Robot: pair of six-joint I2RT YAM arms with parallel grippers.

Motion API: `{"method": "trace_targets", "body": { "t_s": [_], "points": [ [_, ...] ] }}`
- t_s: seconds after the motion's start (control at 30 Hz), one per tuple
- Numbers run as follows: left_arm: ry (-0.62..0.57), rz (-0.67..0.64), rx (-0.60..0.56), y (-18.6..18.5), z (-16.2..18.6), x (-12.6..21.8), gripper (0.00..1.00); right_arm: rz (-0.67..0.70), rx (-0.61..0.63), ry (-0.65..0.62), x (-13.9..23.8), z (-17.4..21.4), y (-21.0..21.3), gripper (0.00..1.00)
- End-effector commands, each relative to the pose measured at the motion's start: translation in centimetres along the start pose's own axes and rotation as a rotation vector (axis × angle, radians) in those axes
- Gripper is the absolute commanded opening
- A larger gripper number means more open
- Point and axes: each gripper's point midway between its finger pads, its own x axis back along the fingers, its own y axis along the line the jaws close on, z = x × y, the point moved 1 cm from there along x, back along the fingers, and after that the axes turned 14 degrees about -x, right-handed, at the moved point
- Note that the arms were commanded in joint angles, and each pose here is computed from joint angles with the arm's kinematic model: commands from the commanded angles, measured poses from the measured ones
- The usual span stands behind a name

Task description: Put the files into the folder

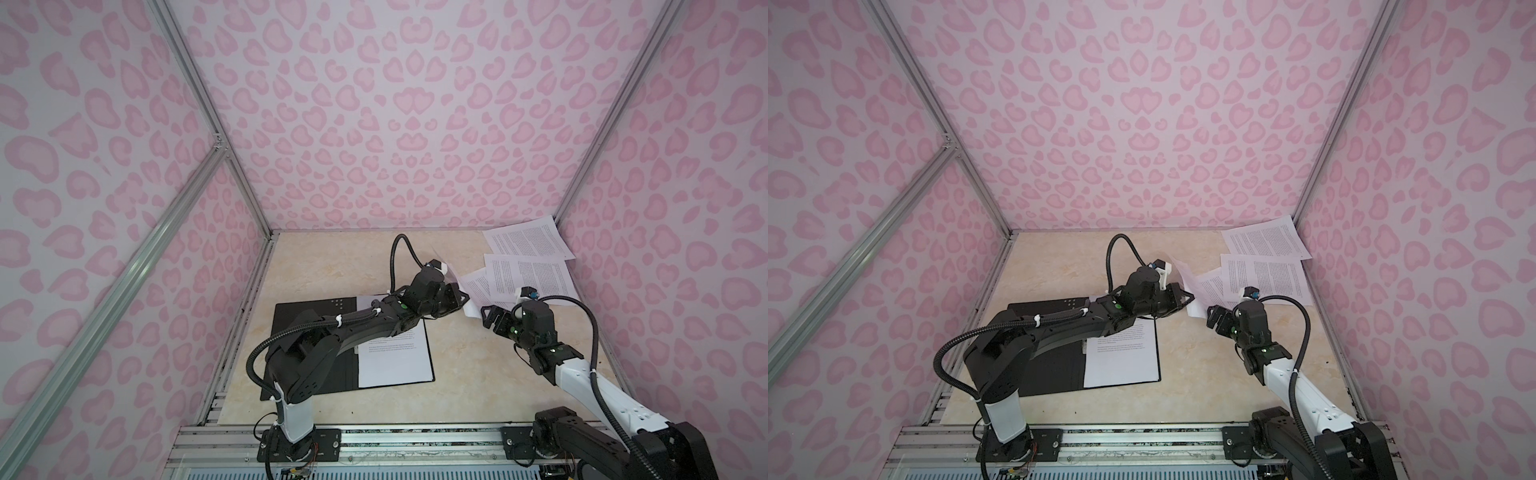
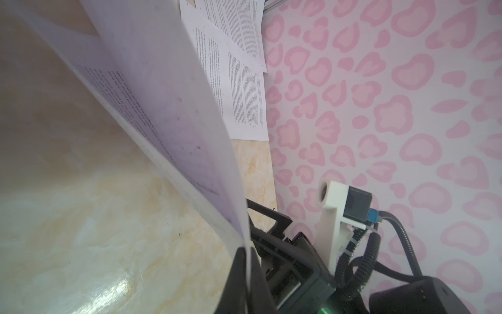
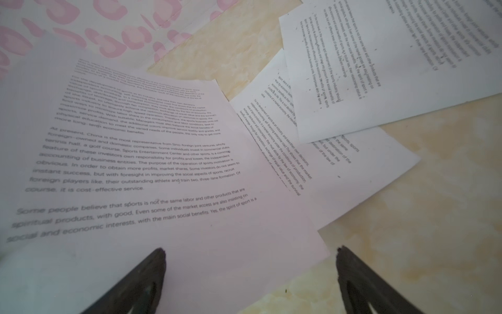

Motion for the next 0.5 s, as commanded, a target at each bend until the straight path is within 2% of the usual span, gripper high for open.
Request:
{"method": "trace_targets", "body": {
  "t_s": [0.0,0.27,0.47],
  "points": [
    [0.039,0.01,0.01,0.4,0.8,-0.3,0.12,0.018,0.016,0.001,-0.2,0.1,-0.4,0.97],
    [0.097,0.002,0.066,2.5,3.4,-1.2,0.19,0.023,0.007,0.069,-1.6,1.2,-0.6,0.97],
    [0.114,-0.009,0.09,3.6,4.4,-1.9,0.14,0.026,0.01,0.112,-2.1,1.7,-0.4,0.97]
  ]
}}
